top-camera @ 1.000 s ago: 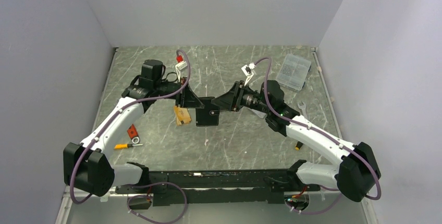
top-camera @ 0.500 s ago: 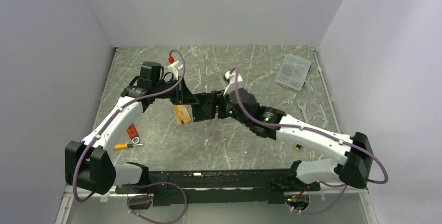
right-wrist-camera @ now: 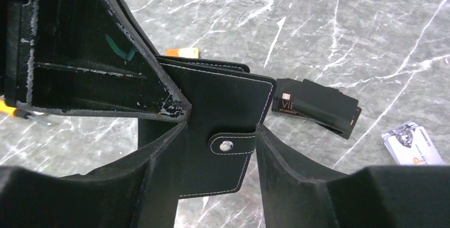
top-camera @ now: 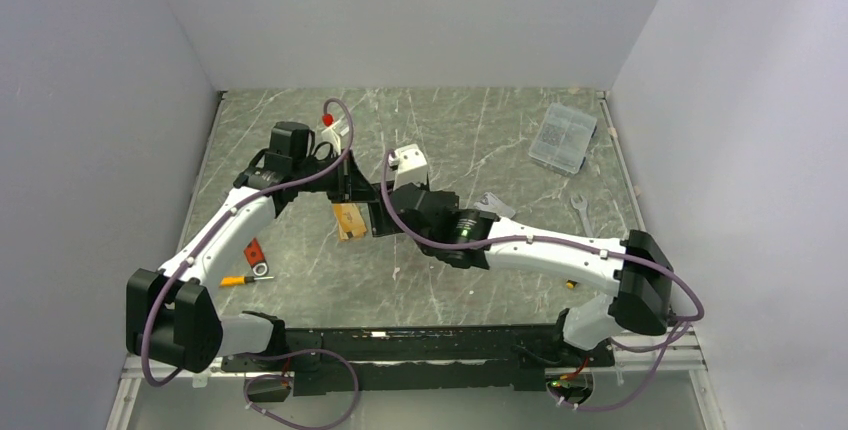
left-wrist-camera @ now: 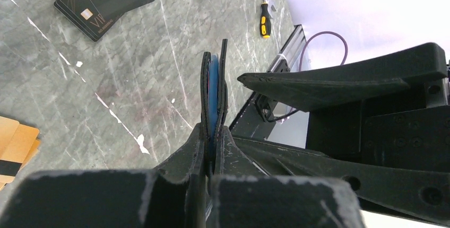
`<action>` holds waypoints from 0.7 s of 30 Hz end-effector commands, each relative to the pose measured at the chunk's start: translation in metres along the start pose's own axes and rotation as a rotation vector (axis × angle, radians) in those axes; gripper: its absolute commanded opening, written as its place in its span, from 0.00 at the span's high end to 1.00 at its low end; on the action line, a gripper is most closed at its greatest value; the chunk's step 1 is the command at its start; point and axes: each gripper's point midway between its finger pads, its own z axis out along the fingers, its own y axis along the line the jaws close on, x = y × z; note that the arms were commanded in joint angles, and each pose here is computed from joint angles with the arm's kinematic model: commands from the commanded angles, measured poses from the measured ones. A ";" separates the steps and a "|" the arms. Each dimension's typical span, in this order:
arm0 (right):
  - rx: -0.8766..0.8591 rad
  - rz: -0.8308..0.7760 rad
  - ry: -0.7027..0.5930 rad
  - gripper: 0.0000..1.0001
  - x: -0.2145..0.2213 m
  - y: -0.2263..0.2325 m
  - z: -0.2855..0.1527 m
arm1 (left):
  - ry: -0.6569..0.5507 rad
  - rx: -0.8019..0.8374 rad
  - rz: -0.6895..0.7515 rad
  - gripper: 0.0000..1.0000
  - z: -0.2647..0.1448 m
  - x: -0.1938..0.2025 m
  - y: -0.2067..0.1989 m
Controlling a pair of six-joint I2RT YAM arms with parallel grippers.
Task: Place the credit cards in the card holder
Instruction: Open the card holder.
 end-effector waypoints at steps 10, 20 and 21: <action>0.108 -0.042 0.003 0.58 0.005 -0.006 0.009 | -0.032 0.074 0.010 1.00 -0.009 -0.009 -0.016; 0.141 -0.134 0.024 0.76 0.015 0.013 0.023 | -0.025 0.108 -0.001 1.00 -0.008 -0.008 -0.020; 0.155 -0.141 0.029 0.78 0.017 0.012 0.024 | -0.025 0.112 -0.001 1.00 -0.008 -0.008 -0.021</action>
